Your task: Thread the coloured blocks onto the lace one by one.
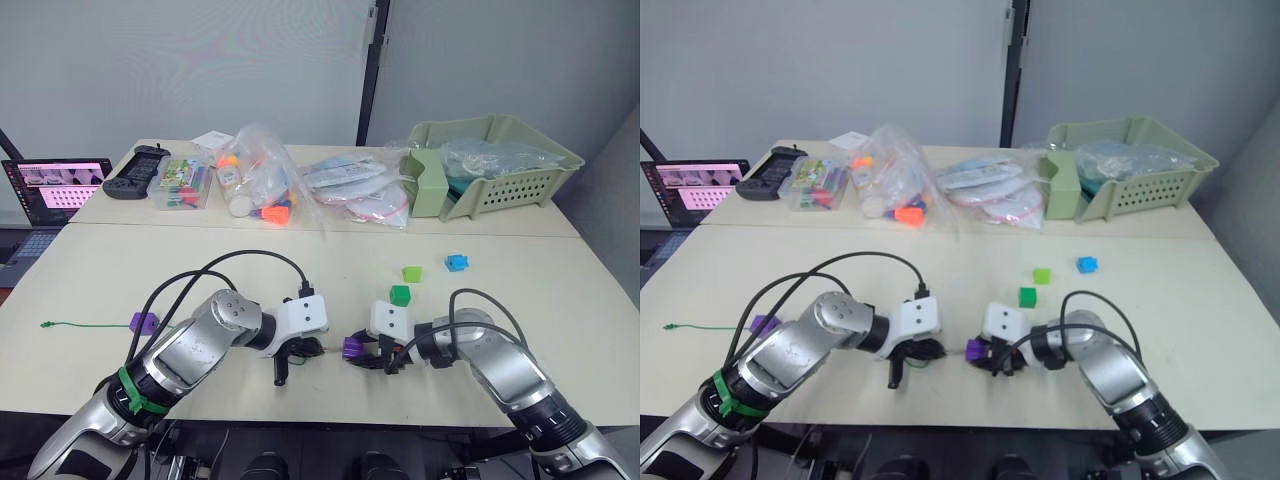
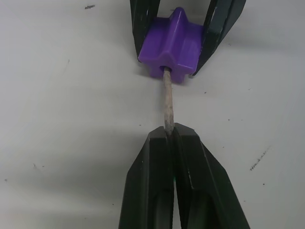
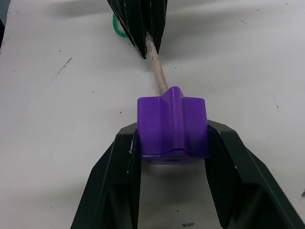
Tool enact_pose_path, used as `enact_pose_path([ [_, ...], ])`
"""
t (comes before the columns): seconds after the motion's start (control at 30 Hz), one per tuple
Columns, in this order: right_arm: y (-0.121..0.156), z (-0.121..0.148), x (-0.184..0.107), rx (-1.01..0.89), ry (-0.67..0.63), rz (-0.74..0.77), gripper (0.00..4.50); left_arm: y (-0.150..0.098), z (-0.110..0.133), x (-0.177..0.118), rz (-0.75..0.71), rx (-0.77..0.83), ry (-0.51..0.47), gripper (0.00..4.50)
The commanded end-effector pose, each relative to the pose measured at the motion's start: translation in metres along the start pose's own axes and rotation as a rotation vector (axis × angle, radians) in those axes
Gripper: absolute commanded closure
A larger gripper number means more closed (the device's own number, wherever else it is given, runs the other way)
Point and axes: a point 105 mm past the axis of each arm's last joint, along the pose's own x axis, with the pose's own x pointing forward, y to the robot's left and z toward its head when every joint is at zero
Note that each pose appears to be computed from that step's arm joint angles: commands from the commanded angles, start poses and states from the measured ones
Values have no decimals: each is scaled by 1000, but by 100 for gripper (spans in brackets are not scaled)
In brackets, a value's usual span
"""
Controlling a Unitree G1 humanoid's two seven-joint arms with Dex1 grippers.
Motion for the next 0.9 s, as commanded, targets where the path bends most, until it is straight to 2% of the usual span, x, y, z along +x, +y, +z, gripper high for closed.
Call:
enact_pose_path([
  [0.03, 4, 8, -1, -24, -23, 10, 314, 2, 0, 1, 20, 22, 2, 450],
  [0.63, 12, 18, 4, -52, -43, 38, 314, -2, 8, 9, 10, 59, -10, 450],
  [0.9, 18, 26, 8, -58, -58, 51, 314, -3, 17, 17, -11, 61, -68, 450],
])
